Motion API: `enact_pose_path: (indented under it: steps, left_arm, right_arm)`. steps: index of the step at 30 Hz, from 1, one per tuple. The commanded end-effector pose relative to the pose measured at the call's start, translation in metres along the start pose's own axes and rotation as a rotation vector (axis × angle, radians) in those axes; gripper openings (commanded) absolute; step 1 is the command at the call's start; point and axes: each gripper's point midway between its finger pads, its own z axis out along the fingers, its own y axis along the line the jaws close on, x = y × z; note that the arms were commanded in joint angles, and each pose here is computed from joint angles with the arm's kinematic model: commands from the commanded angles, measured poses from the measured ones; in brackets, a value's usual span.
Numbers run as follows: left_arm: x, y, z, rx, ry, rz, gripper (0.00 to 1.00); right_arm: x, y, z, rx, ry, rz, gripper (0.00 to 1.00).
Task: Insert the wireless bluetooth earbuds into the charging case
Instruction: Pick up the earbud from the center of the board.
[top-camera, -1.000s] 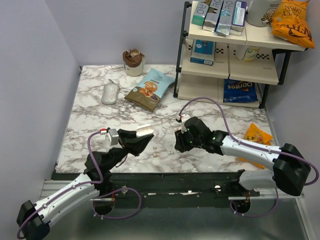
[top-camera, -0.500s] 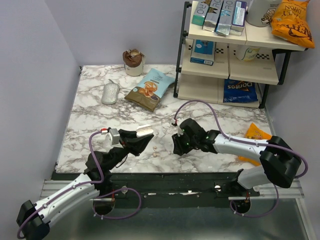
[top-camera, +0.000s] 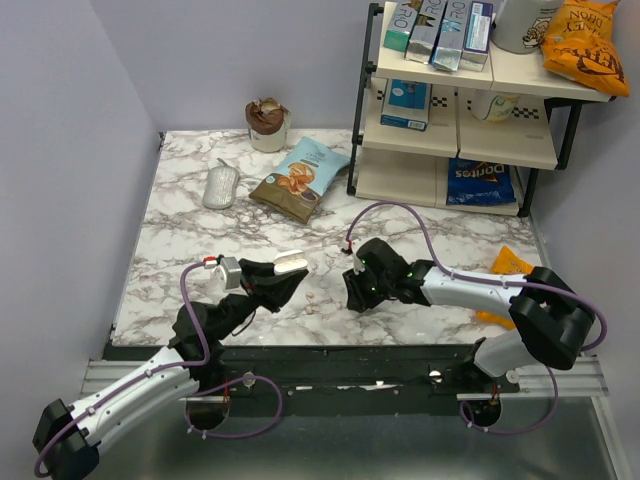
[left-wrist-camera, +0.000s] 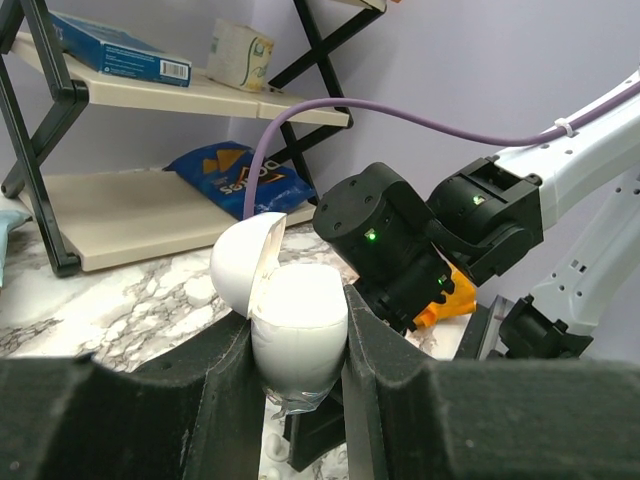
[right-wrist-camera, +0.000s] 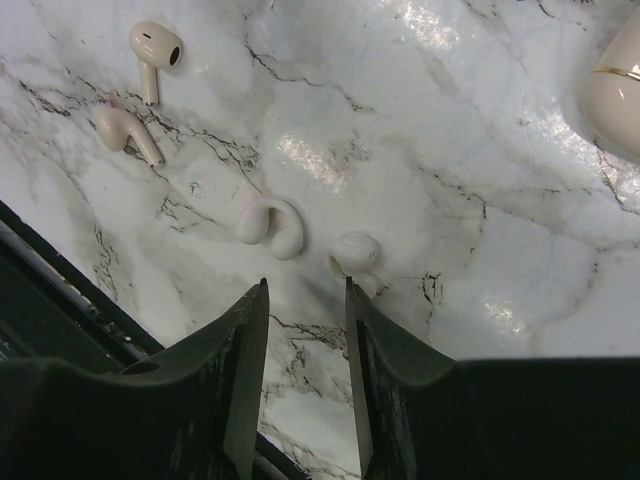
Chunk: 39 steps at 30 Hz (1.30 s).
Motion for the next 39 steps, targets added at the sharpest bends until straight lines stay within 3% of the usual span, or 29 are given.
enact_pose_path:
  steps: [1, 26, 39]
  left_arm:
    - [0.003, 0.002, -0.001, -0.011, 0.000, -0.013, 0.00]
    - [0.007, 0.005, 0.000, -0.022, 0.010, -0.018, 0.00]
    - [0.009, 0.006, 0.000, -0.026, 0.017, -0.023, 0.00]
  right_arm:
    - [-0.006, -0.004, 0.005, 0.026, -0.021, 0.001, 0.45]
    - [-0.003, -0.034, 0.005, 0.164, -0.019, 0.043, 0.45]
    - [-0.006, -0.039, 0.002, 0.189, -0.038, 0.039, 0.33]
